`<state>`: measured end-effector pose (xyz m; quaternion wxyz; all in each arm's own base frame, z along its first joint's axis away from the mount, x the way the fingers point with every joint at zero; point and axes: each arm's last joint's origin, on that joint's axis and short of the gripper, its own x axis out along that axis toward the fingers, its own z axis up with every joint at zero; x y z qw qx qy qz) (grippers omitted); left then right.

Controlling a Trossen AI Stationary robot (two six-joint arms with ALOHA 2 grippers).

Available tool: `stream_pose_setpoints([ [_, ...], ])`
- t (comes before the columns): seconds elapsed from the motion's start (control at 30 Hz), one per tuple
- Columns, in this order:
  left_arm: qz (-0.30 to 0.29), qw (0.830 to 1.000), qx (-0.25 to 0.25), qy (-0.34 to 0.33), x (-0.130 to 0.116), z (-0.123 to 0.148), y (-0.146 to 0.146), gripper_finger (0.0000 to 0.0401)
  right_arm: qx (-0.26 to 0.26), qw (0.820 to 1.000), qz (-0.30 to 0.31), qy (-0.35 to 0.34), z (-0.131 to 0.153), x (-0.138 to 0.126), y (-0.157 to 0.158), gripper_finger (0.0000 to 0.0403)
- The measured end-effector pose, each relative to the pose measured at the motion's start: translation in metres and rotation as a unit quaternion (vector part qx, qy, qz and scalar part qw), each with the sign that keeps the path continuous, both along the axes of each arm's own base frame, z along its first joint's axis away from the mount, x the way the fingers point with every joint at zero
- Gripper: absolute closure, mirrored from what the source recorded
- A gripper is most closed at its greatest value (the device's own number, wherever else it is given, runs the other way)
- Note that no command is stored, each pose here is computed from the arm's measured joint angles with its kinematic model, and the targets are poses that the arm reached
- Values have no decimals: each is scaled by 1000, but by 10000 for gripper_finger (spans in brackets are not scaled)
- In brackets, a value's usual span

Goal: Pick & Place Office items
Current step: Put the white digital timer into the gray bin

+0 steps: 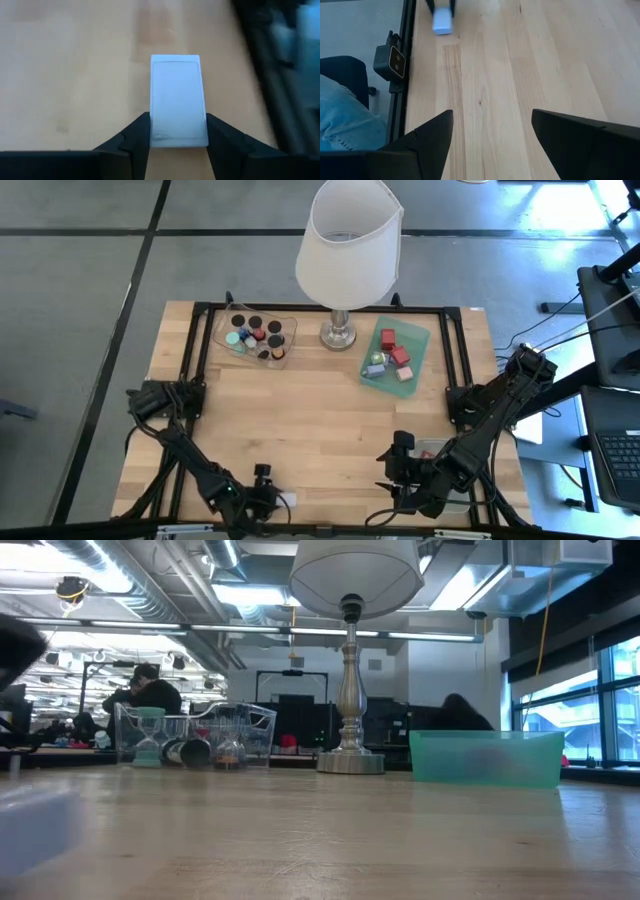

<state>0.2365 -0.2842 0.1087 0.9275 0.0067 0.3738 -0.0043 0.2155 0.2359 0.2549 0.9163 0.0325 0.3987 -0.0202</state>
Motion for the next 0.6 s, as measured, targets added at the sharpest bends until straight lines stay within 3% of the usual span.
stream_pose_setpoints([
  [0.23, 54, 992, 69, -86, 4, 21, 4, 245, 1, 1000, -2, -3, 0, 0, 0, 128],
  [0.33, 67, 983, 113, -130, 7, 37, 5, 245, 6, 999, -33, -42, 3, 4, 1, 128],
  [0.47, 106, 955, 196, -196, 16, 65, 7, 246, 11, 986, -110, -129, 10, 13, -2, 128],
  [0.6, 130, 919, 305, -216, 30, 86, 9, 246, 32, 960, -194, -197, 16, 22, -9, 128],
])
